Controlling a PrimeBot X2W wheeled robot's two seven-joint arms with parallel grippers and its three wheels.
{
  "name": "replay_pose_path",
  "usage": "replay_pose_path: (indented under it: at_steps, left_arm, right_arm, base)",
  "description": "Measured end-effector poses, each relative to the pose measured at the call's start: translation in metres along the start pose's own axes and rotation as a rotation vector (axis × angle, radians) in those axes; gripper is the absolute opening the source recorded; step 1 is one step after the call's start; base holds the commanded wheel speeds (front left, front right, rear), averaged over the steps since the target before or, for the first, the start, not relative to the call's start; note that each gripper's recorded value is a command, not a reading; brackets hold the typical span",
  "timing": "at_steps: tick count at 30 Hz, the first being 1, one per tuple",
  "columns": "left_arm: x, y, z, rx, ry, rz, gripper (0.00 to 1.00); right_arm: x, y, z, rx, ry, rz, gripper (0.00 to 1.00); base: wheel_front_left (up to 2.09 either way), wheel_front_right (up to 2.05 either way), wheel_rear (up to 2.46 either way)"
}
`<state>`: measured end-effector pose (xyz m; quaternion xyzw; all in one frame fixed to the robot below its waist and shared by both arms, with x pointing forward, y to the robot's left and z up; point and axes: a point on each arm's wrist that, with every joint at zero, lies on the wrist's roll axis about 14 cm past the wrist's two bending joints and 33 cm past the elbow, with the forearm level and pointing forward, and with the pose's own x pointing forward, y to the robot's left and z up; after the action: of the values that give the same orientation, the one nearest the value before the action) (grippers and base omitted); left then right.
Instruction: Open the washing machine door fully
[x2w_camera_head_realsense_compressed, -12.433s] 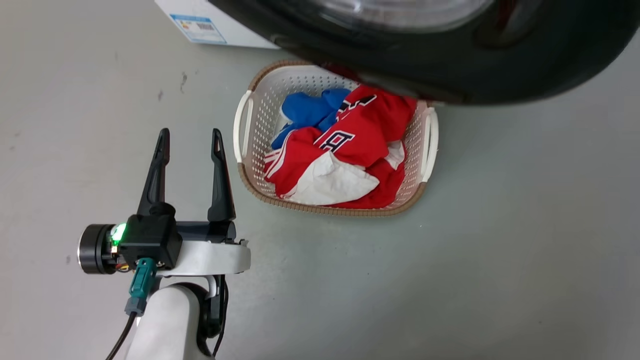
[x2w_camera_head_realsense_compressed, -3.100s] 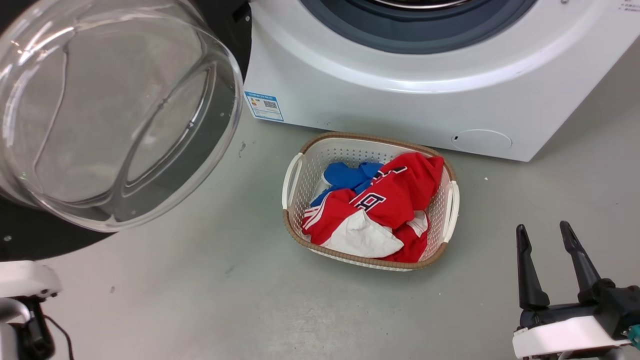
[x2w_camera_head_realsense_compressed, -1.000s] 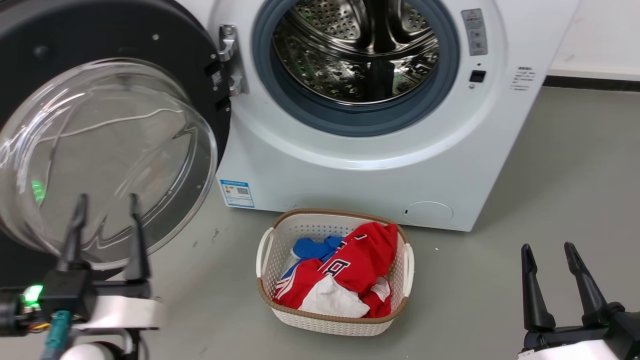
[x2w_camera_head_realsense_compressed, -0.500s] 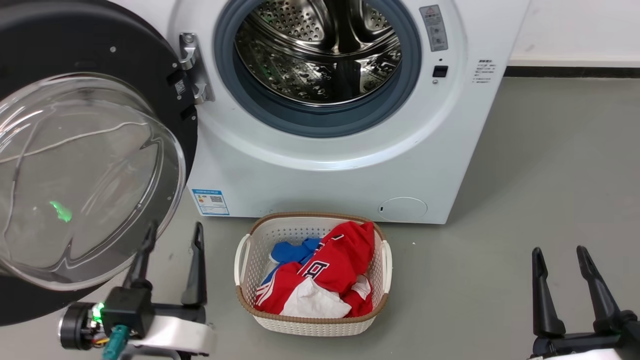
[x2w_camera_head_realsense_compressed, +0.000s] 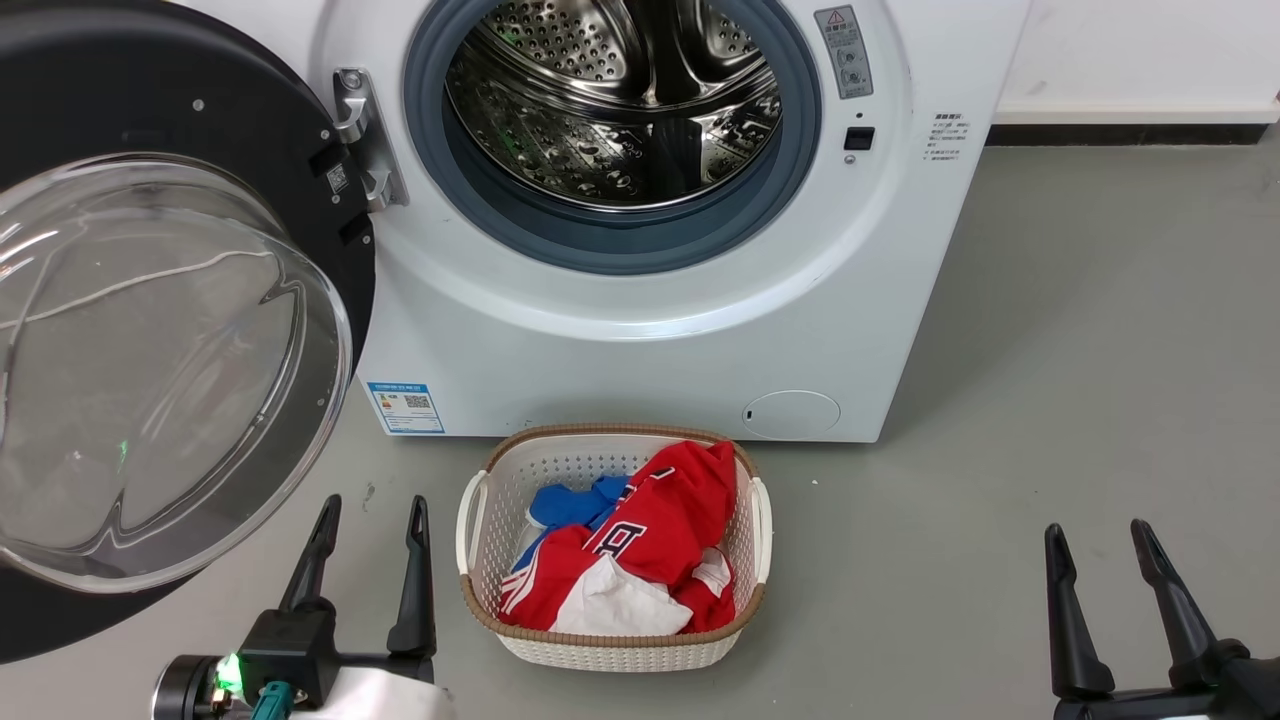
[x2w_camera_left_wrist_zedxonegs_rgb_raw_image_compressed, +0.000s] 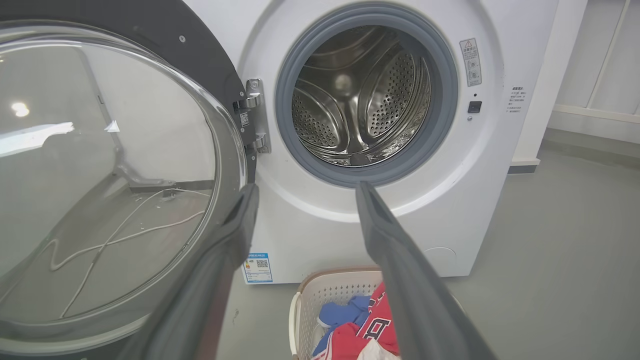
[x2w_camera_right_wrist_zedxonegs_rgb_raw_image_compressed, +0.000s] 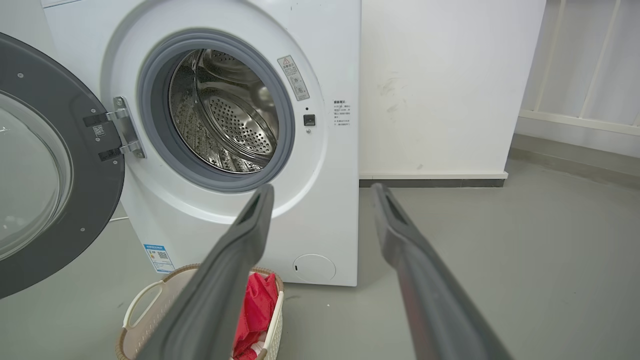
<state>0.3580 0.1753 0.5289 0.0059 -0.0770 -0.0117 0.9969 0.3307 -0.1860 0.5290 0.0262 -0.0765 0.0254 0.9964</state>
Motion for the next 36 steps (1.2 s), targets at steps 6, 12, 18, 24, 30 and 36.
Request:
replay_pose_path:
  at_steps: [6, 12, 18, 24, 30, 36]
  left_arm:
    - [-0.002, 0.002, -0.009, -0.014, 0.028, 0.01, 1.0]
    - [-0.003, 0.0, -0.013, -0.021, 0.042, 0.005, 1.0]
    - [-0.01, 0.001, -0.028, -0.021, 0.093, 0.014, 0.0]
    - [-0.016, 0.008, -0.045, -0.143, 0.166, 0.058, 0.0]
    - [-0.014, 0.012, -0.047, -0.261, 0.181, 0.091, 0.0]
    - [-0.012, 0.015, -0.049, -0.371, 0.192, 0.116, 0.0]
  right_arm:
    - [-0.002, 0.0, -0.004, 0.005, 0.013, 0.0, 1.0]
    - [-0.003, -0.001, -0.005, 0.007, 0.016, -0.004, 1.0]
    - [-0.007, -0.001, -0.016, 0.011, 0.054, -0.008, 0.0]
    - [-0.01, -0.005, -0.029, 0.138, 0.096, -0.043, 0.0]
    - [-0.005, -0.008, -0.03, 0.254, 0.098, -0.069, 0.0]
    - [0.0, -0.01, -0.031, 0.361, 0.101, -0.09, 0.0]
  base:
    - [0.0, 0.0, 0.0]
    - [0.0, 0.0, 0.0]
    - [0.0, 0.0, 0.0]
    - [0.0, 0.0, 0.0]
    - [0.0, 0.0, 0.0]
    - [0.0, 0.0, 0.0]
